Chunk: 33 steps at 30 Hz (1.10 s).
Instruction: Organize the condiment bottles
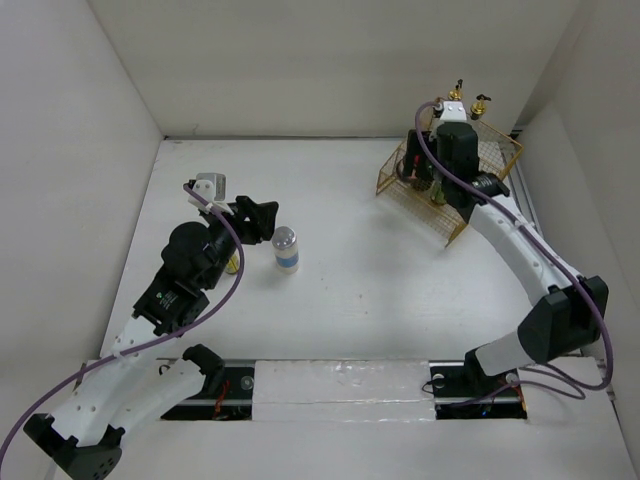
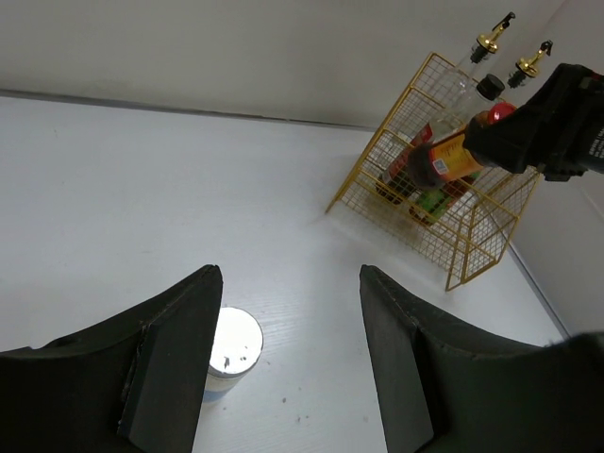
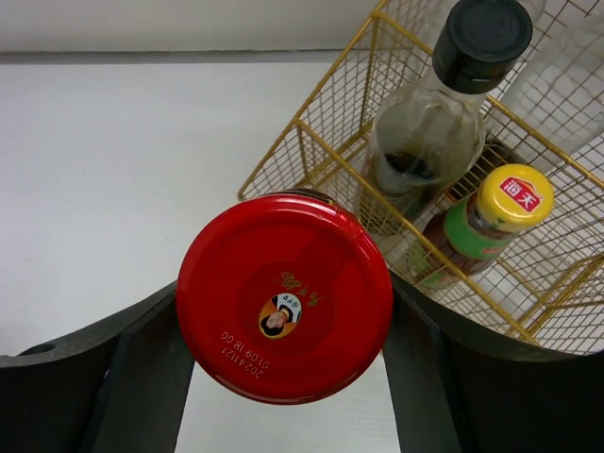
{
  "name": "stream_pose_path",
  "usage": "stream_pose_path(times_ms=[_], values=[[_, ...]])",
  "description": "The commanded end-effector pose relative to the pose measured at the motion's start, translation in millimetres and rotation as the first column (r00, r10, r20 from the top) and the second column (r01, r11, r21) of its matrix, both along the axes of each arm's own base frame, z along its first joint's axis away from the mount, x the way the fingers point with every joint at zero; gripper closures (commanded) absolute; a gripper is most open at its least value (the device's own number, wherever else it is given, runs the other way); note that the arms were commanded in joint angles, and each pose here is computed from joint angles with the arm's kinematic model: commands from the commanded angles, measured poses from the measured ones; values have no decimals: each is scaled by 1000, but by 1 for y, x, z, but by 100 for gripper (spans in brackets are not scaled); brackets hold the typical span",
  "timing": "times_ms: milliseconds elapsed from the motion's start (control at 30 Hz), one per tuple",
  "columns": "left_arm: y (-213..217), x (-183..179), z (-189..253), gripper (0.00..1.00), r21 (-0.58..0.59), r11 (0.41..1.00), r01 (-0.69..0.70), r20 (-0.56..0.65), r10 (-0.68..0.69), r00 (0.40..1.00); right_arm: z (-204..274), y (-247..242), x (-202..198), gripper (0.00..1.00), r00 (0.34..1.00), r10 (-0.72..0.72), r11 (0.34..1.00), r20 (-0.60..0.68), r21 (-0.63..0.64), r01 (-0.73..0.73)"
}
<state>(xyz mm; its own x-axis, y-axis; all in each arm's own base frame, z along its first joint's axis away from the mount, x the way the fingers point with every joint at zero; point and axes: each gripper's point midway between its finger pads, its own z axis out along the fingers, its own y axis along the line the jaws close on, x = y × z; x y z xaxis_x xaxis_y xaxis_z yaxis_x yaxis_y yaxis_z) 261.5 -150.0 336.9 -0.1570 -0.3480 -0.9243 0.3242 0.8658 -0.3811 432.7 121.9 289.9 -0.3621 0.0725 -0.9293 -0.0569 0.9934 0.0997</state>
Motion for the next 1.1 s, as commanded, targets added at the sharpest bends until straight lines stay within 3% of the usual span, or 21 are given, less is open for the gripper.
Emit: stream_pose_path(times_ms=[0, 367, 633, 900, 1067], values=[[1, 1, 17, 44, -40, 999, -5, 48, 7, 999, 83, -5, 30, 59, 967, -26, 998, 253, 56, 12], [4, 2, 17, 44, -41, 999, -23, 48, 25, 999, 59, -4, 68, 59, 977, -16, 1000, 215, 26, 10], [3, 4, 15, 44, -36, 999, -24, 40, 25, 999, 1, 4, 88, 59, 994, 2, 1000, 107, -16, 0], [3, 4, 15, 44, -36, 999, -24, 40, 25, 999, -36, 11, 98, 49, 999, 22, 1000, 35, -20, -21], [3, 4, 15, 44, -36, 999, -24, 40, 25, 999, -36, 12, 97, 49, 999, 9, 1000, 37, -27, -8]])
